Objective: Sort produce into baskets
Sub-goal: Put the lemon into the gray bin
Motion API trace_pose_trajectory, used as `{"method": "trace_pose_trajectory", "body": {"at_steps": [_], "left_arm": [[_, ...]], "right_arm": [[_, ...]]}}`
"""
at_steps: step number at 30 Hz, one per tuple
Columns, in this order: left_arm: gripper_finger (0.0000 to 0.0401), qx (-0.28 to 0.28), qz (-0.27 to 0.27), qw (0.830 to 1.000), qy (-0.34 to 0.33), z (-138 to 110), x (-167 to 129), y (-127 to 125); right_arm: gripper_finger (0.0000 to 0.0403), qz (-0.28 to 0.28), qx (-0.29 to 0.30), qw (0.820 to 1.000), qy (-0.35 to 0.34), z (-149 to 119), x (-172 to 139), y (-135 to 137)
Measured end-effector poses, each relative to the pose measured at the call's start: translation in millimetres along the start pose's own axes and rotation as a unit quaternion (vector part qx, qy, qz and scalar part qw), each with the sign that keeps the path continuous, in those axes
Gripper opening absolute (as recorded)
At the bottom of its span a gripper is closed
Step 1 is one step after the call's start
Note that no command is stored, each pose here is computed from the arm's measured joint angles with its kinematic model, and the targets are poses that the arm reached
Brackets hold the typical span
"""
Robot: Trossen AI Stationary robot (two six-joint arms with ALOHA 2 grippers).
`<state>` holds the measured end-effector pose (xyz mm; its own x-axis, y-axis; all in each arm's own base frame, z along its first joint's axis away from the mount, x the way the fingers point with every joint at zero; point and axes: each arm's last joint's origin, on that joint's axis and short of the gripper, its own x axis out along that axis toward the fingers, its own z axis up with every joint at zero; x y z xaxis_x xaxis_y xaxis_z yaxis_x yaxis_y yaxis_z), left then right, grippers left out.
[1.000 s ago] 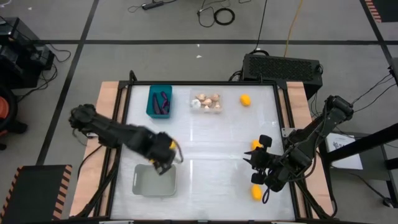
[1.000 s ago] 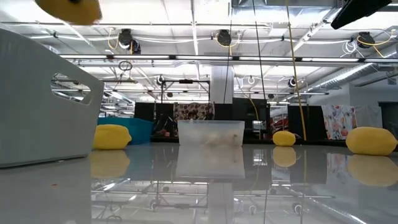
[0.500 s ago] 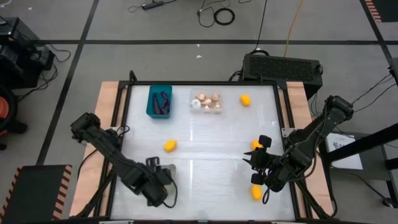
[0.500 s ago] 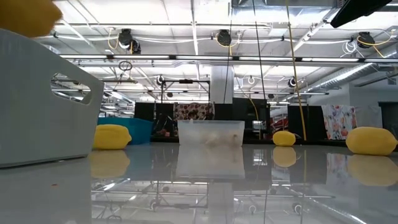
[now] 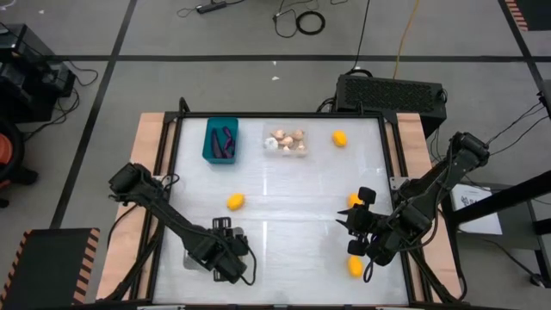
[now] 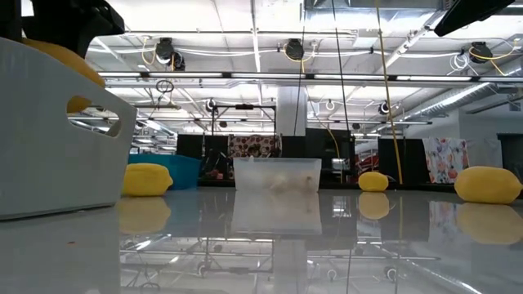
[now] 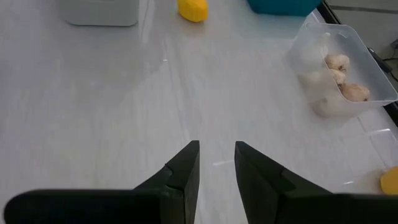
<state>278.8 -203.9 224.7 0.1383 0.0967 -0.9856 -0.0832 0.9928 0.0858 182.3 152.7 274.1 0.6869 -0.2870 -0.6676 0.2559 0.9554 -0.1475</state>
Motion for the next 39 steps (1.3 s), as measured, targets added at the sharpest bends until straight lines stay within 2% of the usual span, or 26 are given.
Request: {"method": "trace_pose_trajectory", "body": {"at_steps": [18, 21, 29, 39], "left_arm": [[0.0234, -0.001, -0.009, 1.0, 0.012, -0.4, 0.1, 0.3], [0.0247, 0.0, -0.008, 1.0, 0.014, -0.7, 0.1, 0.5], [0.0313, 0.005, 0.016, 0.999, 0.038, -5.7, -0.2, 5.0], [0.0321, -0.003, 0.026, 0.999, 0.046, -7.7, -10.0, 13.0]], "right_arm": [[0.0093, 0.0, 0.0, 1.0, 0.0, 0.0, 0.0, 0.0], [0.0093, 0.0, 0.0, 1.0, 0.0, 0.0, 0.0, 0.0], [0.0093, 0.0, 0.0, 1.0, 0.0, 0.0, 0.0, 0.0], [0.0093, 0.0, 0.0, 1.0, 0.0, 0.0, 0.0, 0.0]]}}
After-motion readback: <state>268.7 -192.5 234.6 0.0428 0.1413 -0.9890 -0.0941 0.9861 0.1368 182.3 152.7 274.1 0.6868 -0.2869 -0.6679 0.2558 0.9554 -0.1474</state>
